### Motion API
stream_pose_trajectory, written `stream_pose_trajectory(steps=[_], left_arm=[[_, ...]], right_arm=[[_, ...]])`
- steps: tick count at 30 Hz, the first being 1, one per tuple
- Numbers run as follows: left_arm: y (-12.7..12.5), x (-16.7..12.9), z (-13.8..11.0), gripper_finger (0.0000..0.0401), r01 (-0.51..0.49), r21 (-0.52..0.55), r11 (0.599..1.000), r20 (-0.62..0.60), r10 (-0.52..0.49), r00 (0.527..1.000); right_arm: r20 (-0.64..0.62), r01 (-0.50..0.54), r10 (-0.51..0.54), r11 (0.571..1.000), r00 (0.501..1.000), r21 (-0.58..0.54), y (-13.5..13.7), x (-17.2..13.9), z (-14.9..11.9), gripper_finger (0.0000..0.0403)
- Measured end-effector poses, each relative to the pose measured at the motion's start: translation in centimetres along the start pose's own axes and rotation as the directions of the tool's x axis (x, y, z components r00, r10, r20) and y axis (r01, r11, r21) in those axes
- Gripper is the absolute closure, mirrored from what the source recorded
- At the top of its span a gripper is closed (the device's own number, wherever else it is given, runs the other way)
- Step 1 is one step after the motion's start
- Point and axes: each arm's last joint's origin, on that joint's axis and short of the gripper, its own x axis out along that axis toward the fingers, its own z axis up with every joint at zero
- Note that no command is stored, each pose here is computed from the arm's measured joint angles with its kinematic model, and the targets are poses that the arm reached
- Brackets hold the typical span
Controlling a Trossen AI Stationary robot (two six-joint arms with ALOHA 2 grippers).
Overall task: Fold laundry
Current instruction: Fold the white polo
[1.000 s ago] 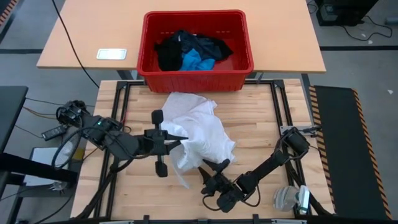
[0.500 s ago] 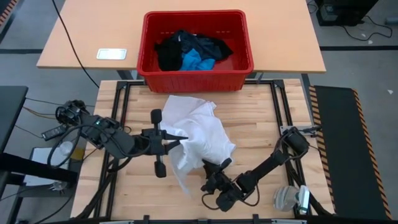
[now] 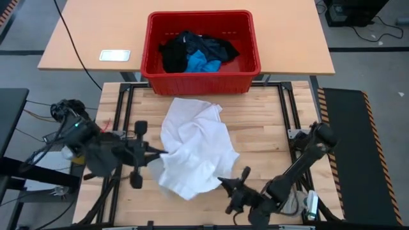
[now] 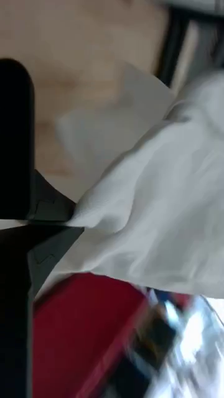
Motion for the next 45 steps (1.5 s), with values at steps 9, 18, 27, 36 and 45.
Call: stream_pose_trajectory(steps=[9, 18, 27, 36, 45], left_arm=[[-2.4, -1.4, -2.7, 0.0396, 0.122, 0.026, 0.992, -0.197, -0.115, 0.974], [-5.7, 3.0, -5.8, 0.0396, 0.135, 0.211, 0.968, -0.227, -0.086, 0.97], [-5.6, 2.9, -4.6, 0.0396, 0.163, 0.381, 0.91, -0.061, -0.151, 0.987], [-0.5, 0.3, -3.5, 0.0396, 0.151, 0.257, 0.955, 0.037, -0.166, 0.985], [-4.0, 0.6, -3.9, 0.0396, 0.418, 0.252, 0.873, -0.023, -0.427, 0.904]], right_arm=[[-0.348, -0.455, 0.554, 0.828, 0.756, 0.329, -7.1, -0.8, 1.0, 0.0394], [-0.269, -0.529, 0.661, 0.734, 0.701, 0.426, -14.6, -4.2, 3.7, 0.0393], [0.078, -0.668, 0.69, 0.657, 0.719, 0.349, -21.1, -7.2, 7.2, 0.0393], [-0.009, -0.613, 0.672, 0.681, 0.741, 0.401, -22.2, -7.4, 7.5, 0.0393], [-0.02, -0.771, 0.873, 0.44, 0.487, 0.46, -18.4, -7.2, 8.1, 0.0393]])
